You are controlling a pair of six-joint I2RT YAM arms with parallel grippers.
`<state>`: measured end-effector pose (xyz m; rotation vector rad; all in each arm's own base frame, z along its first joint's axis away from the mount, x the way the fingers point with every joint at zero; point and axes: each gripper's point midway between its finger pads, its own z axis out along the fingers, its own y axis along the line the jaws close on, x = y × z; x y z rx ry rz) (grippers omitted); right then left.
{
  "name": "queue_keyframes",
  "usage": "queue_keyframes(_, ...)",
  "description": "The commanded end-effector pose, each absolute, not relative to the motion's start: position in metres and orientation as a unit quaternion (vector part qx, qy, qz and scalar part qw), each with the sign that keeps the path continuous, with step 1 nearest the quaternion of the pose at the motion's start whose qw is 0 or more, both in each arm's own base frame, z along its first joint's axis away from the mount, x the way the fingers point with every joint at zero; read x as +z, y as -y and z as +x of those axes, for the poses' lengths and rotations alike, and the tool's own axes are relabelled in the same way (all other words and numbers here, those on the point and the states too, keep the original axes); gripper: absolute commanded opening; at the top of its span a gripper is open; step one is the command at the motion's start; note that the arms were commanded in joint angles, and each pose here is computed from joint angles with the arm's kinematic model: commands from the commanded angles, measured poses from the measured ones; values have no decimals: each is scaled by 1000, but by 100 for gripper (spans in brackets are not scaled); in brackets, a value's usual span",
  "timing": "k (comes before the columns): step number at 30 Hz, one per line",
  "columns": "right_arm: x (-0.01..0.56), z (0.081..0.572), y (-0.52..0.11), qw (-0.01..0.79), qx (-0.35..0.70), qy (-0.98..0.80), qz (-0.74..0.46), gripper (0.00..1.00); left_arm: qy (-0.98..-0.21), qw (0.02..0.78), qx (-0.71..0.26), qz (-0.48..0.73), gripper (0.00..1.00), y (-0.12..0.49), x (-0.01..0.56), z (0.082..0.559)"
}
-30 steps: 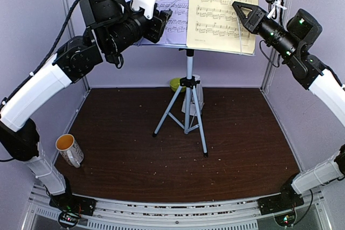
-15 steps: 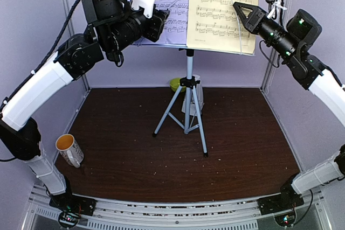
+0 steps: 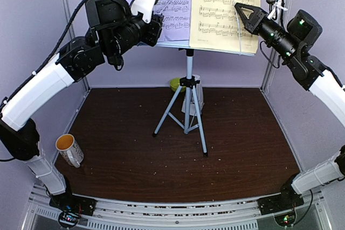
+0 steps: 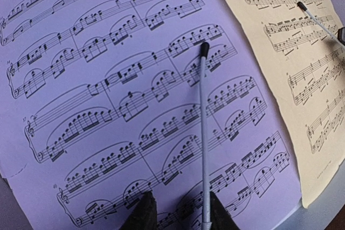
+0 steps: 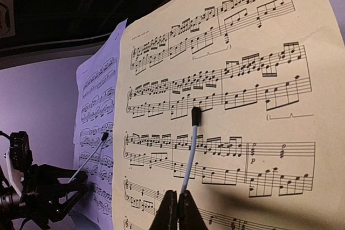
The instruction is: Set up the instrument practice props
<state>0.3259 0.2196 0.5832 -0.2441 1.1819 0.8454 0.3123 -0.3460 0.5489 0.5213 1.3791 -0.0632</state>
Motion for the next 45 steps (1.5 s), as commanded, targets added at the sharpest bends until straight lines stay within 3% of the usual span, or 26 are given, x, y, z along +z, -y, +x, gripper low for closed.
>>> queue_keyframes(1,586,322,-213,748,376,-536,-107,4,-622,758,-32,194,30,322,569,309)
queue_keyframes(3,586,321,-214,748,376,-536,-108,5,-623,757,-28,195,30,321,569,309)
queue_keyframes(10,591,314,-215,748,387,-526,-119,25,-602,760,-54,238,45,335,571,300)
queue_keyframes(20,614,290,-205,765,386,-499,-128,41,-570,773,-83,267,58,341,585,282)
queue_keyframes(32,617,259,-180,780,362,-494,-125,76,-549,796,-123,223,70,288,603,254)
queue_keyframes(40,579,234,-141,788,321,-519,-84,84,-580,787,-153,142,71,222,570,257)
queue_keyframes(45,518,229,-111,769,275,-576,-34,86,-611,772,-148,90,72,184,530,266)
